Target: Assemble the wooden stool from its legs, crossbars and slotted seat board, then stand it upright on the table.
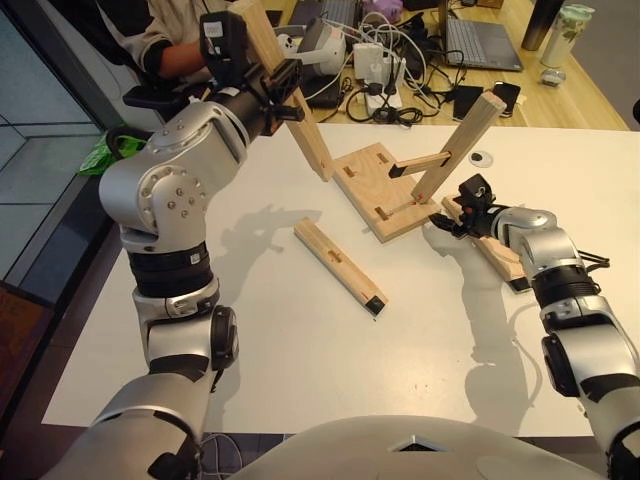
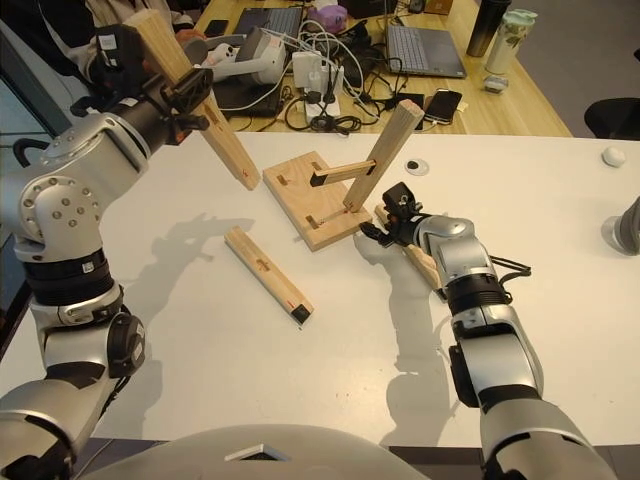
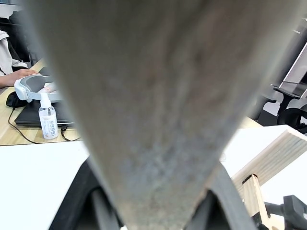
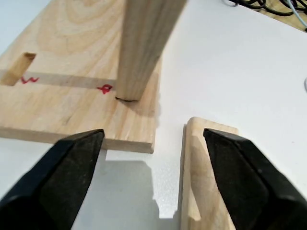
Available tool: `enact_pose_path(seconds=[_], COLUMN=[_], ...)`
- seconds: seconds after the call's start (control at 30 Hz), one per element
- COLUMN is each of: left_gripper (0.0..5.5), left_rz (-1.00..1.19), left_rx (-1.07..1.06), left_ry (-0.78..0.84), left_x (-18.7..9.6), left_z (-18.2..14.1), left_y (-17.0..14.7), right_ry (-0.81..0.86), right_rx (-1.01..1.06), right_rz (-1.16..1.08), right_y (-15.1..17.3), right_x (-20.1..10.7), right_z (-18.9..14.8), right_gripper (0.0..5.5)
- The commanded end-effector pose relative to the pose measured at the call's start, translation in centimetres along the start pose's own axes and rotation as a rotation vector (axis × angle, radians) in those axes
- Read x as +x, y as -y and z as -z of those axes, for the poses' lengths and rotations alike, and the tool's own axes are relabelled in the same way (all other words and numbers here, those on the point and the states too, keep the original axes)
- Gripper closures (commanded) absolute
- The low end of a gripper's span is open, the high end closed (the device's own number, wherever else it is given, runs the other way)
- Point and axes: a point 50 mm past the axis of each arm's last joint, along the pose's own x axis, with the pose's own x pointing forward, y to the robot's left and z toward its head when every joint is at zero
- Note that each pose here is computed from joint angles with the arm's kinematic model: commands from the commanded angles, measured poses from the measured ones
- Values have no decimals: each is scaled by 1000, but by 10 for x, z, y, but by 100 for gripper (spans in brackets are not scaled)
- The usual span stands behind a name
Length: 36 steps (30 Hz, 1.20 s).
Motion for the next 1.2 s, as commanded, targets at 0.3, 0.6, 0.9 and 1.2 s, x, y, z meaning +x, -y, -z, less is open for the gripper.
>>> enact_pose_path(seconds=[0.3,0.6,0.9,1.2], left_gripper=[448,448,448,448], left_rz=[38,-58,-117,-94], left_rx=[28,14,-44,-79], left_ry=[47,-4,-10,-9], left_x=[4,-1,-3,8], left_z=[-13,4,19,18], left_y=[10,0,7,23], right_ry=[100,156,109,49], right_rx=[299,312,271,359], right_rz=[-350,-581,-375,-170], right_y=[-22,-53,-42,-24], right_x=[10,-10,-38,1], right_z=[-10,-28,-5,7], right_gripper=[165,165,165,165])
